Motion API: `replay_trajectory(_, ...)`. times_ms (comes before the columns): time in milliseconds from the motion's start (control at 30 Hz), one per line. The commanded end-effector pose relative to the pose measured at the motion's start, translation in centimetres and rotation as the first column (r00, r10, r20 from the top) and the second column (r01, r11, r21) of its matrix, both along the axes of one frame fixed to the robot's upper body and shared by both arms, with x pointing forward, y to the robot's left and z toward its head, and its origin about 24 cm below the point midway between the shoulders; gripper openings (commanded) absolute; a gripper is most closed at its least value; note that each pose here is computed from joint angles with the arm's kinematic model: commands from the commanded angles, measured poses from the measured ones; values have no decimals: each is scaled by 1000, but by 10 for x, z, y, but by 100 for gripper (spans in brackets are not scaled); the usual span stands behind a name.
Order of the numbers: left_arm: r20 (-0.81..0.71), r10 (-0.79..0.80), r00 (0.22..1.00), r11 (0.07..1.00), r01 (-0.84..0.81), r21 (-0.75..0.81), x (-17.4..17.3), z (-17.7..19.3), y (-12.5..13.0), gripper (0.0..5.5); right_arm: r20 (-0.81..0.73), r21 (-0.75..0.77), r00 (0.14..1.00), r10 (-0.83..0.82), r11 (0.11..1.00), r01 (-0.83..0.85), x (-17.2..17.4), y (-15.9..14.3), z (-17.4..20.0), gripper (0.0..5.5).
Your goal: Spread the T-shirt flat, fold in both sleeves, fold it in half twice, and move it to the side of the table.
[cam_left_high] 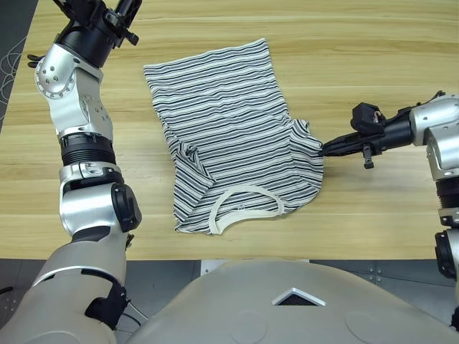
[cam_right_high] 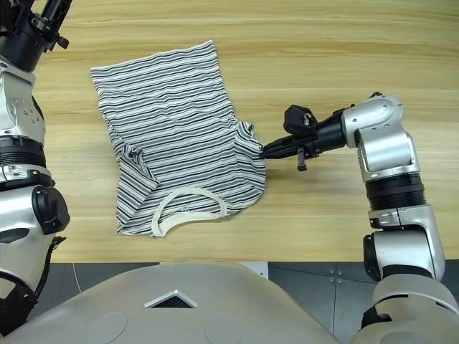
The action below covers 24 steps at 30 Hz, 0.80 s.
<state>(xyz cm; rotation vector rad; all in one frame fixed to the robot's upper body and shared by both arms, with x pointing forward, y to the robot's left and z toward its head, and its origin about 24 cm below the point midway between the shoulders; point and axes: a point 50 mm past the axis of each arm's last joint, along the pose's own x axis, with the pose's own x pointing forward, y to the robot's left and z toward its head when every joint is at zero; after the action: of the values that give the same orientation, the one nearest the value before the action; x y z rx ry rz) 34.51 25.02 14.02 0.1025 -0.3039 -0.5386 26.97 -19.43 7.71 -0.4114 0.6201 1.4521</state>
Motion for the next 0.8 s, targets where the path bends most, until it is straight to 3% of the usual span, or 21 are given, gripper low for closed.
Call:
replay_trajectory(33, 13, -21, 1000, 999, 21, 30, 0, 3, -2, 226, 125, -13, 991, 55, 998, -54, 3, 26, 12, 12)
replay_trajectory(300, 16, -23, 1000, 999, 23, 27, 0, 2, -3, 226, 171, -5, 970, 173, 985, -174, -10, 64, 15, 12)
replay_trajectory(500, 25, -21, 999, 1000, 21, 24, 0, 3, -1, 226, 65, -75, 959, 277, 959, -272, -34, 71, -9, 12)
replay_trajectory(633, 27, -18, 999, 1000, 18, 23, 0, 3, 0, 226, 14, -91, 966, 259, 962, -256, -37, 69, -24, 12)
replay_trajectory(800, 31, -20, 999, 1000, 19, 22, -1, 4, 1, 226, 87, -56, 987, 133, 990, -129, -17, 71, -20, 82)
